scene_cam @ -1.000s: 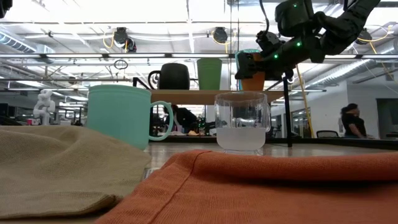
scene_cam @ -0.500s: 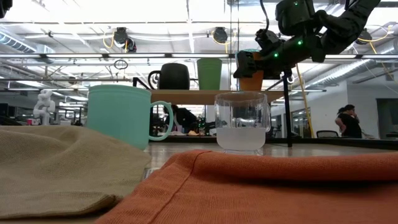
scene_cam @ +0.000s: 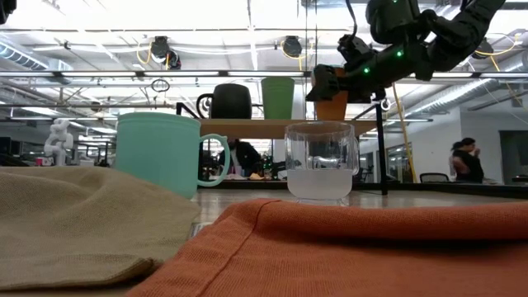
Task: Stack small to large cups/mugs on shelf
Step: Put the orange cup on the shelf
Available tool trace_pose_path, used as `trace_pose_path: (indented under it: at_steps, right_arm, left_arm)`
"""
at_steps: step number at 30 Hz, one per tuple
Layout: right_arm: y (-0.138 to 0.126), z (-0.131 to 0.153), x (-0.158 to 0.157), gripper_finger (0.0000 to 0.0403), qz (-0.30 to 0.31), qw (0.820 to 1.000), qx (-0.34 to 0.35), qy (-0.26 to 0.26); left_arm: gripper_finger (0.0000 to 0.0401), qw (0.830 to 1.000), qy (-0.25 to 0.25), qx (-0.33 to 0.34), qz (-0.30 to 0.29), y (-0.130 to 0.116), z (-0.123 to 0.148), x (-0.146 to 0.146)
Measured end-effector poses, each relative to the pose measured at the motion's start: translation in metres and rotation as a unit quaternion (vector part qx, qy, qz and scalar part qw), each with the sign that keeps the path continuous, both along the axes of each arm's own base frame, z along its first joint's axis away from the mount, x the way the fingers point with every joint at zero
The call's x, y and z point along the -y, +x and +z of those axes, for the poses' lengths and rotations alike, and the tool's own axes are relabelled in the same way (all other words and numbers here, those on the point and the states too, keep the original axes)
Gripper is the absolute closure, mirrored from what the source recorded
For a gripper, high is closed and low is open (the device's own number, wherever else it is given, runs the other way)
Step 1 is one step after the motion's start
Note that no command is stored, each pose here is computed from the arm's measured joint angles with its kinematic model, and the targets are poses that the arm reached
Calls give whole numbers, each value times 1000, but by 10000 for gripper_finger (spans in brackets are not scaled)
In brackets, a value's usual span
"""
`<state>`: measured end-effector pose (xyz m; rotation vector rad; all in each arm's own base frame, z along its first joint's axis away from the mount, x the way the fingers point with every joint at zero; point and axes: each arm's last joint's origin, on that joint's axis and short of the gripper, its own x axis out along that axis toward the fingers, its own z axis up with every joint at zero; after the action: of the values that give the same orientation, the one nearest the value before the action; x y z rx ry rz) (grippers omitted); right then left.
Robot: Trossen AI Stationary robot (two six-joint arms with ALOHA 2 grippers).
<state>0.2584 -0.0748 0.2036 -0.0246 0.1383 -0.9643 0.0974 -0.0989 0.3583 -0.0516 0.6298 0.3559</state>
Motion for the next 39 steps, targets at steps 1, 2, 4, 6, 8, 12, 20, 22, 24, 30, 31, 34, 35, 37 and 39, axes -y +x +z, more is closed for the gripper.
trace_pose_path:
  at_steps: [1, 2, 4, 6, 8, 12, 20, 22, 24, 30, 31, 34, 35, 37, 39]
  right_arm:
    - [1, 1, 0, 9, 2, 1000, -1, -1]
    - [2, 3, -1, 6, 2, 1000, -1, -1]
    - [4, 6, -1, 6, 4, 1000, 0, -4]
    - [4, 7, -1, 6, -1, 1000, -4, -9]
    - [4, 7, 0, 4, -10, 1000, -6, -12]
    - [3, 8, 2, 4, -12, 1000, -3, -12]
    - [4, 13, 3, 3, -13, 999, 11, -28]
    - [4, 13, 3, 3, -11, 999, 11, -29]
    - [4, 14, 3, 3, -11, 999, 13, -29]
    - [4, 19, 3, 3, 0, 999, 28, -44]
    - [3, 21, 3, 3, 2, 998, 30, -47]
    - [2, 27, 2, 3, 1, 998, 37, -49]
    - [0, 28, 2, 3, 2, 998, 33, -49]
    - [-2, 32, 2, 3, 1, 998, 37, -51]
    - [-4, 36, 1, 3, 1, 998, 42, -54]
  left_arm:
    - [201, 1000, 0, 0, 0, 0, 0, 0]
    - [201, 1000, 0, 0, 0, 0, 0, 0]
    - [201, 1000, -1, -2, -1, 0, 0, 0]
    - [201, 1000, -1, -2, -1, 0, 0, 0]
    - [201, 1000, -3, -3, -1, 0, 0, 0]
    - [201, 1000, -4, -6, -2, 0, 0, 0]
    - [201, 1000, -4, -6, -2, 0, 0, 0]
    - [201, 1000, -5, -6, -1, 0, 0, 0]
    - [201, 1000, -5, -6, -1, 0, 0, 0]
    - [201, 1000, -5, -6, -1, 0, -1, 0]
    - [201, 1000, -5, -6, -1, 0, 0, 0]
    - [201, 1000, -7, -7, -1, 0, -1, 0]
    - [201, 1000, -7, -7, -1, 0, -1, 0]
    - [201, 1000, -7, -7, -2, 0, -1, 0]
    - [201, 1000, -6, -8, -2, 0, -1, 0]
